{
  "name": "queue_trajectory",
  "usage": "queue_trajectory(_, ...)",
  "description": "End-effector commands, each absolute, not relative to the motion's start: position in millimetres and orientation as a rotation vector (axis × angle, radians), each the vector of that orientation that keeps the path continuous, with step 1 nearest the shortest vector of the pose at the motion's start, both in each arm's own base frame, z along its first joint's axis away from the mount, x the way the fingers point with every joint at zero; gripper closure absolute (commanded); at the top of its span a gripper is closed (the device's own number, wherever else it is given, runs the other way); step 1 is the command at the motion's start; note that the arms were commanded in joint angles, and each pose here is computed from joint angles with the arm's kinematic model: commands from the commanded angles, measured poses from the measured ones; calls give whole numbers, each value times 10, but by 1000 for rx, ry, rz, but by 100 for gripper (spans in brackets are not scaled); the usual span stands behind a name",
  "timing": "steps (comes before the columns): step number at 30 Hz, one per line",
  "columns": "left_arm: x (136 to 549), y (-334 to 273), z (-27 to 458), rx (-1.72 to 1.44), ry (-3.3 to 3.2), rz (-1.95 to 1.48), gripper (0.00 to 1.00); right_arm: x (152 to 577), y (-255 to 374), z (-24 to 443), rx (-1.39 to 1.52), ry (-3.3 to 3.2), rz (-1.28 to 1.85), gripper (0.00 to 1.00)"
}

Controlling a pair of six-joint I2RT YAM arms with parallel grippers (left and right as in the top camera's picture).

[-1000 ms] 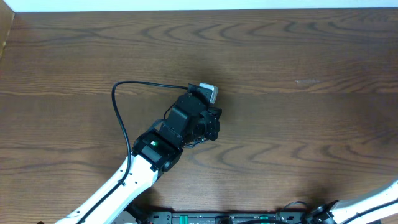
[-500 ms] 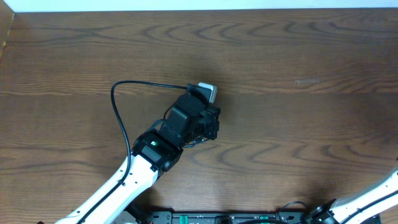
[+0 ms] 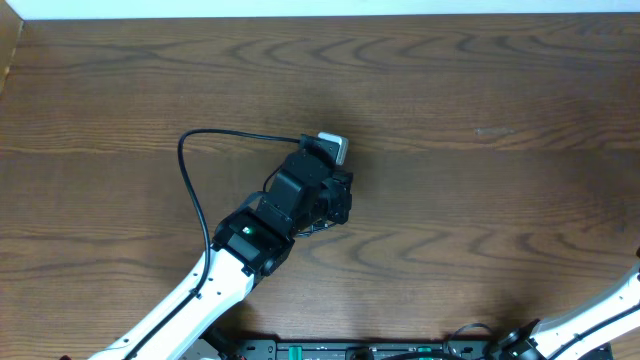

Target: Untangle cables

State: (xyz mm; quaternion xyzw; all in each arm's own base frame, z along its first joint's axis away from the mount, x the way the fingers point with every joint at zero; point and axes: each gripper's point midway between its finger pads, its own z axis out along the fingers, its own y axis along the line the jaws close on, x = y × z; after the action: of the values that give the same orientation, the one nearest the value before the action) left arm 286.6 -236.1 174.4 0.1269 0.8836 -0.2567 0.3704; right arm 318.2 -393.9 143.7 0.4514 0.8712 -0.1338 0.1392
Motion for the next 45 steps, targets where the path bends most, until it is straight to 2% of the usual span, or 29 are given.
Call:
queue_trajectory(1, 2870, -2349, 1730, 337, 2265, -638, 91, 3149, -3855, 1152, 1350, 2560, -347, 99)
queue_trajectory(10, 2871, -2349, 1730, 353, 2260, -630, 91, 3088, -3782, 668, 1391, 2580, -327, 99)
queue_trajectory(27, 2900, -2313, 1727, 341, 2256, -600, 90, 3119, -3818, 659, 1383, 2560, -337, 99)
queue_trajectory(31, 2899, -2313, 1726, 342, 2256, -600, 90, 3115, -3816, 658, 1384, 2562, -337, 95)
queue_trajectory(32, 2900, -2313, 1727, 341, 2256, -600, 90, 3115, -3815, 658, 1384, 2562, -337, 90)
queue_trajectory(34, 2905, -2317, 1735, 341, 2252, -602, 90, 3104, -3824, 661, 1386, 2563, -348, 30)
queue_trajectory(36, 2919, -2328, 1759, 339, 2240, -607, 90, 3107, -3824, 681, 1384, 2558, -349, 1)
queue_trajectory(41, 2928, -2337, 1778, 338, 2231, -612, 90, 3134, -3795, 897, 1374, 2520, -359, 1)
queue_trajectory(45, 2920, -2332, 1766, 346, 2235, -607, 90, 3124, -3755, 1419, 1343, 2427, -420, 1)
